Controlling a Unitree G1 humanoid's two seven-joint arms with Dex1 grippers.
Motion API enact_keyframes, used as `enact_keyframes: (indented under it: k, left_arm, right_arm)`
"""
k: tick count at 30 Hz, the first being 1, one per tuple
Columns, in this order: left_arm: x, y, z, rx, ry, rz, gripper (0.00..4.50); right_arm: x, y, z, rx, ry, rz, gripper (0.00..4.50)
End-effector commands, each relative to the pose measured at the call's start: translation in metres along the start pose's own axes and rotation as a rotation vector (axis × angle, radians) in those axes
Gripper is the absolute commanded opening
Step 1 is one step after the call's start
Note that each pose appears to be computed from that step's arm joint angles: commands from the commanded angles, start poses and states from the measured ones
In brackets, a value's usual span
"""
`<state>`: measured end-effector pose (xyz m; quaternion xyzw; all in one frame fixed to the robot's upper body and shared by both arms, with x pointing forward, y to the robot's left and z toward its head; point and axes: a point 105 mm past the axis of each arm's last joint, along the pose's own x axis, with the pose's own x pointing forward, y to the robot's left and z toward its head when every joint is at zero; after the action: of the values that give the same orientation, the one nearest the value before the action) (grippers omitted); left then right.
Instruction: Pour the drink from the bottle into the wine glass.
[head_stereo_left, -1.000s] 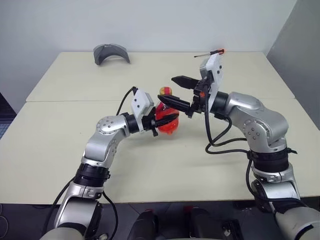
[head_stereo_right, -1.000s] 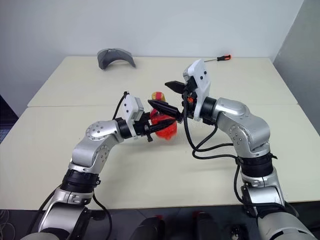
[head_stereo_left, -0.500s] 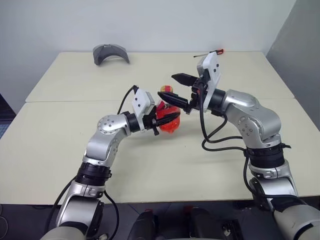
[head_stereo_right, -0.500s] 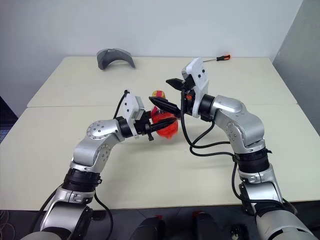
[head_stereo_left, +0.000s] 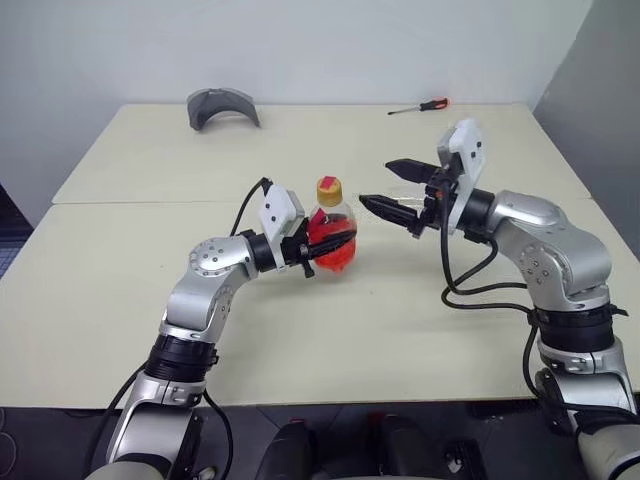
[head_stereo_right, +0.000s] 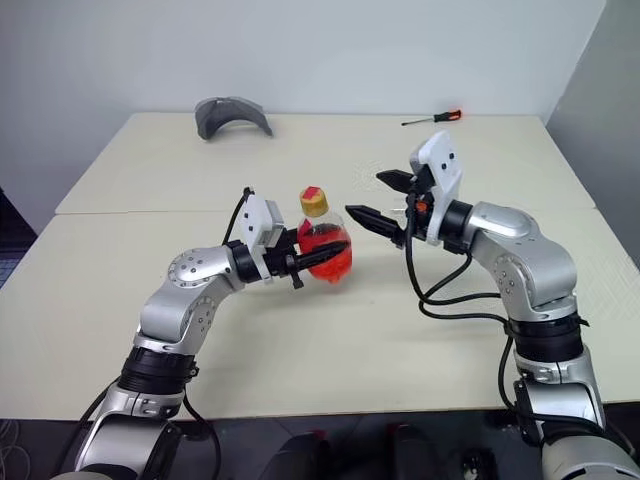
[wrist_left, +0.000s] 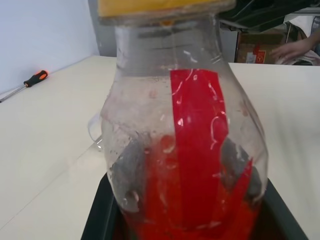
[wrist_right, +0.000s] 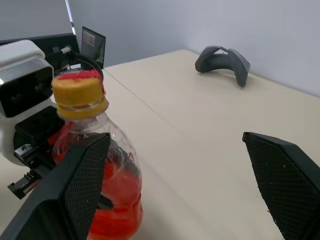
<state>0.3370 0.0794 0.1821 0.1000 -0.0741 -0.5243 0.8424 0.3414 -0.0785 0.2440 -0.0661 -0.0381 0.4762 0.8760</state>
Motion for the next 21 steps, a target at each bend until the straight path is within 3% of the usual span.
enact_keyframes:
  k: [1, 7, 21]
  left_arm:
    - [-0.001, 0.0, 0.024, 0.066, -0.068, -0.017, 1.37]
    - [0.005, 0.009, 0.026, 0.077, -0.071, -0.015, 1.37]
    - [0.011, 0.008, 0.03, 0.083, -0.082, -0.033, 1.37]
  right_arm:
    - [-0.012, 0.01, 0.015, -0.03, -0.044, 0.058, 4.5]
    - [-0.001, 0.043, 0.023, 0.042, -0.101, 0.172, 4.5]
    - [0.034, 0.026, 0.032, -0.009, -0.165, 0.062, 4.5]
